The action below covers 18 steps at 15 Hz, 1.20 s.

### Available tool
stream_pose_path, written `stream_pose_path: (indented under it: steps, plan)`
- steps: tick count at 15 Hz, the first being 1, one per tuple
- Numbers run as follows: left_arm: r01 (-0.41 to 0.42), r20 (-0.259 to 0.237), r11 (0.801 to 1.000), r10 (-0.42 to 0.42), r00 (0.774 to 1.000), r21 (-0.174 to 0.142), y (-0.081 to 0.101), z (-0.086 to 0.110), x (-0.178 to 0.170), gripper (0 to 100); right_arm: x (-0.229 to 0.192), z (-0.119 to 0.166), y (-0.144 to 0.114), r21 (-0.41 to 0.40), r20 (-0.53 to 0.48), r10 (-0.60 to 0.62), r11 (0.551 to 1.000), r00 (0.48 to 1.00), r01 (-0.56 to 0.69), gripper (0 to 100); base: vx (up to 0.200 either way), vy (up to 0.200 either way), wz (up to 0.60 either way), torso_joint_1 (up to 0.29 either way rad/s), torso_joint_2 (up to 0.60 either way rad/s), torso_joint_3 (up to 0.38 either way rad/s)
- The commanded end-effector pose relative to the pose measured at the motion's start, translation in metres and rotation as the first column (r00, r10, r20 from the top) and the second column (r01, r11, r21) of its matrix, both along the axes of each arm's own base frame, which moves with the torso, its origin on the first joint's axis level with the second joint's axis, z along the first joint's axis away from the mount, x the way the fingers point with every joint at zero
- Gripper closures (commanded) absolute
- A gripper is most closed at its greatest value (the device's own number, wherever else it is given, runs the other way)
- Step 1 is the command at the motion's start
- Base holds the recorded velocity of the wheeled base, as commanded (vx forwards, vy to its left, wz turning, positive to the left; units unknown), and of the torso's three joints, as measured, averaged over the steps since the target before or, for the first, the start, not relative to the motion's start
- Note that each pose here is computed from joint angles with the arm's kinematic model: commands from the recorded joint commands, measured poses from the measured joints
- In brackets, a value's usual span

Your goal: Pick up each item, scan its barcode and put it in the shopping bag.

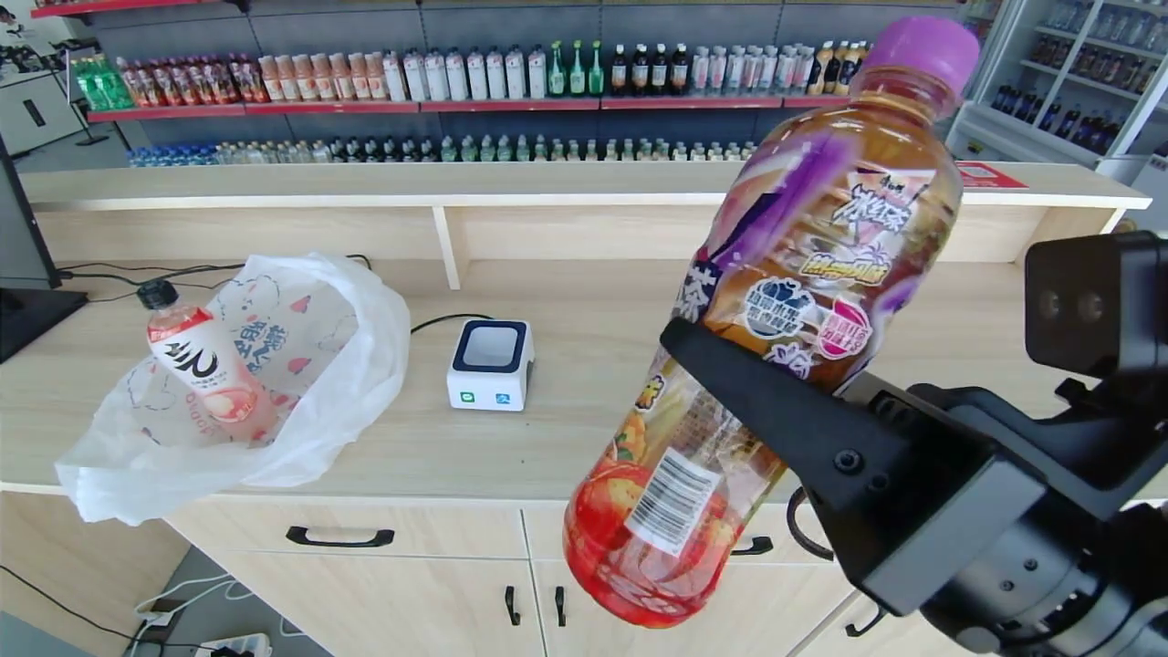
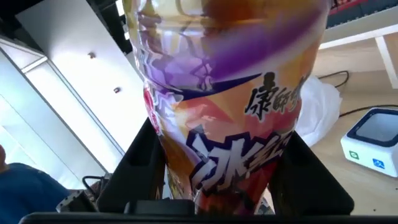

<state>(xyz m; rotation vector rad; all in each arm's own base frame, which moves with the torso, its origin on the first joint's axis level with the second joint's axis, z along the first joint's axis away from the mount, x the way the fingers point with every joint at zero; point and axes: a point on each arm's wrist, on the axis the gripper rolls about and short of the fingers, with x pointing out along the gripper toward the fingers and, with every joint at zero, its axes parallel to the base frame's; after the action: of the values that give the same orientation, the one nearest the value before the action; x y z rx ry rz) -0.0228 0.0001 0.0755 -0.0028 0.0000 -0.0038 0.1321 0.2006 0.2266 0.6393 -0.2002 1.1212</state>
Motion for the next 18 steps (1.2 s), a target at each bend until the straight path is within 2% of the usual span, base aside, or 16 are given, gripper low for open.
stream_pose_path:
  steps: [1,5,10,14,18]
  plan:
    - [0.001,0.0,1.0,-0.001,1.0,0.0,0.0,0.0,0.0,0,-0.008,0.004,-0.007,0.026,-0.012,0.023,0.999,1.0,-0.023,100,0.0,0.0,0.0,0.0,0.0,0.0]
    - [-0.001,0.0,1.0,0.001,1.0,0.001,0.0,0.0,0.0,0,-0.009,0.009,-0.004,0.064,-0.037,0.065,0.996,0.997,-0.062,100,0.0,0.0,0.0,0.0,0.0,0.0]
    - [-0.001,0.0,1.0,0.001,1.0,0.0,0.0,0.0,0.0,0,-0.01,-0.003,-0.005,0.025,-0.066,0.061,0.998,0.996,-0.06,100,0.0,0.0,0.0,0.0,0.0,0.0]
    - [0.001,0.0,1.0,-0.001,1.0,0.001,0.0,0.0,0.0,0,-0.001,-0.001,-0.008,0.024,-0.051,0.02,1.0,0.999,-0.019,100,0.0,0.0,0.0,0.0,0.0,0.0]
    - [0.002,0.0,1.0,-0.002,1.0,0.015,0.0,0.0,0.0,0,0.004,-0.001,-0.011,0.021,-0.045,-0.011,1.0,0.999,0.012,100,0.0,0.0,0.0,0.0,0.0,0.0]
